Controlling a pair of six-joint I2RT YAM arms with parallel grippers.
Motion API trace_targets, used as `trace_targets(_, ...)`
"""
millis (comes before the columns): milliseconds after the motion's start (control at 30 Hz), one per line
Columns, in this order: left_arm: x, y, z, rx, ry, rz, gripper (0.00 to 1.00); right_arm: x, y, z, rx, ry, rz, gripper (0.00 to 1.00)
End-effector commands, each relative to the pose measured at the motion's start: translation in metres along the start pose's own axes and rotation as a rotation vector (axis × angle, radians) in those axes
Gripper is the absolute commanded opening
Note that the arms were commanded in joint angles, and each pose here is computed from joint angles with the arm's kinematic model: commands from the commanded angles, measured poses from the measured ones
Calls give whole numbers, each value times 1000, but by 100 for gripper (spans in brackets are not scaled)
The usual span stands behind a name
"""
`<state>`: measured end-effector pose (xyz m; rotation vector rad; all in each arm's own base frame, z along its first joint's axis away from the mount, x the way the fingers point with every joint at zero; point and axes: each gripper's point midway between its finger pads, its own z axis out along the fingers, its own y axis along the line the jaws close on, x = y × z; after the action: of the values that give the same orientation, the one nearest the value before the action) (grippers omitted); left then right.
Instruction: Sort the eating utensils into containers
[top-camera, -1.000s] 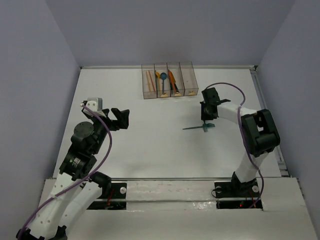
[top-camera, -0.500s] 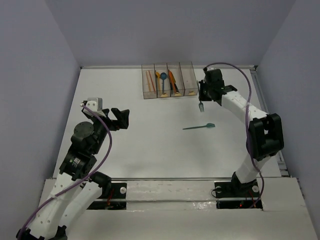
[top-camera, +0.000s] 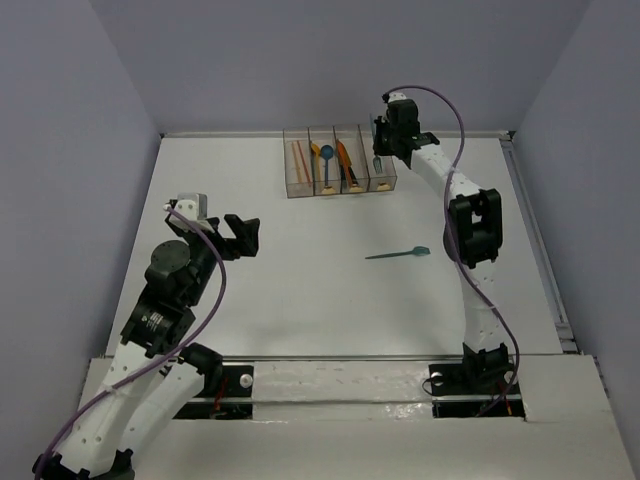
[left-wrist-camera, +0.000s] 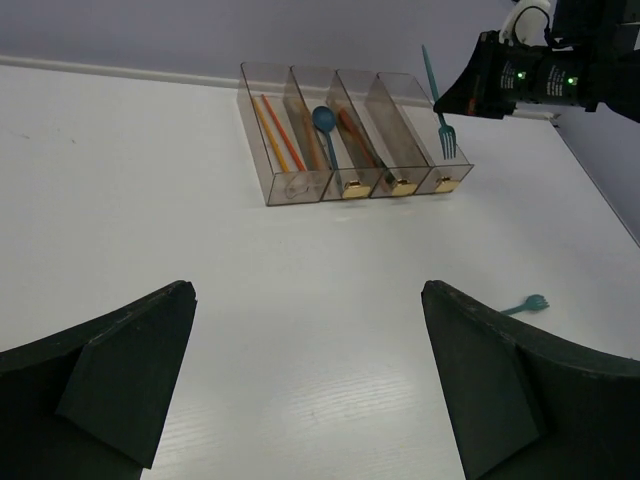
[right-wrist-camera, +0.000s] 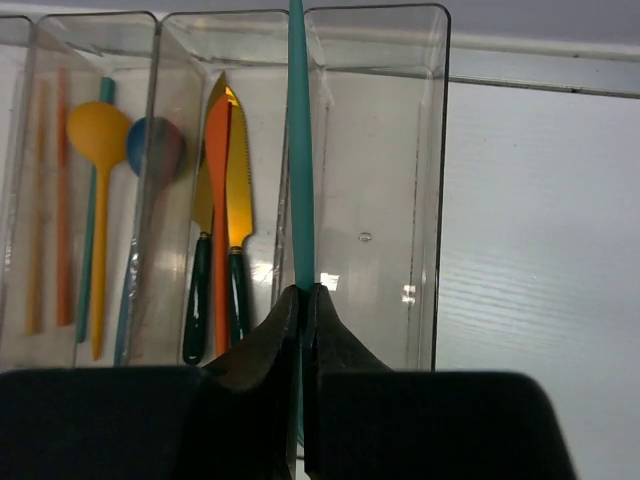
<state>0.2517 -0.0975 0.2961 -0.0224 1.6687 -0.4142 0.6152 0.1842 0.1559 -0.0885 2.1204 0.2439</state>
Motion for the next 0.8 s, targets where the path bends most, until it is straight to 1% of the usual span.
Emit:
trace_targets(0, -8, -1, 4, 3, -33, 1, 99, -29, -7, 6, 5, -60, 0, 0)
trace_targets(33, -9, -2, 4, 5, -34, 1, 99, -25, -15, 14, 20, -57, 6, 0)
trace_targets(100, -9, -2, 4, 5, -34, 1, 99, -34, -18, 17, 13, -77, 20, 0)
trace_targets(133, -8, -2, 4, 4, -33, 2, 99, -31, -18, 19, 13, -67, 23, 0)
trace_targets(233, -8, -2, 4, 4, -33, 2, 99, -26, -16, 24, 4, -51, 22, 29)
trace_targets(267, -9, -2, 4, 7, -35, 1, 99, -26, -15, 23, -4, -48, 25, 43)
trace_targets(333, -9, -2, 3, 7, -36, 1, 99, -21, -15, 19, -1, -33, 31, 56)
trace_targets(367, -10, -2, 3, 10, -39, 0, 99, -23, -15, 15, -2, -37, 33, 66)
trace_targets(400, -11, -3, 2, 13, -44, -1, 99, -34, -13, 4, -6, -57, 34, 69)
trace_targets(433, -12, -3, 1, 15, -45, -1, 99, -39, -12, -2, -8, -69, 36, 70)
trace_targets(500, -14, -5, -1, 22, -52, -4, 99, -34, -15, -12, 9, -54, 49, 72)
trace_targets(533, -14, -4, -2, 24, -58, -5, 99, -55, -12, -33, 2, -102, 55, 72)
trace_targets(567, -16, -5, -4, 25, -64, -8, 99, -34, -15, -36, 12, -57, 76, 72)
trace_targets(633, -20, -5, -8, 31, -81, -10, 99, -29, -14, -54, 5, -66, 104, 72)
trace_targets(667, -21, -5, -10, 34, -85, -12, 99, -6, -17, -77, 12, -30, 125, 73)
trace_targets(700, -22, -5, -11, 34, -91, -13, 99, 7, -17, -88, 15, -17, 175, 73)
trace_targets(733, -24, -6, -14, 38, -101, -16, 99, 16, -19, -99, 16, -29, 195, 73)
trace_targets(767, -25, -5, -16, 37, -106, -17, 99, 52, -23, -124, 47, 12, 228, 73)
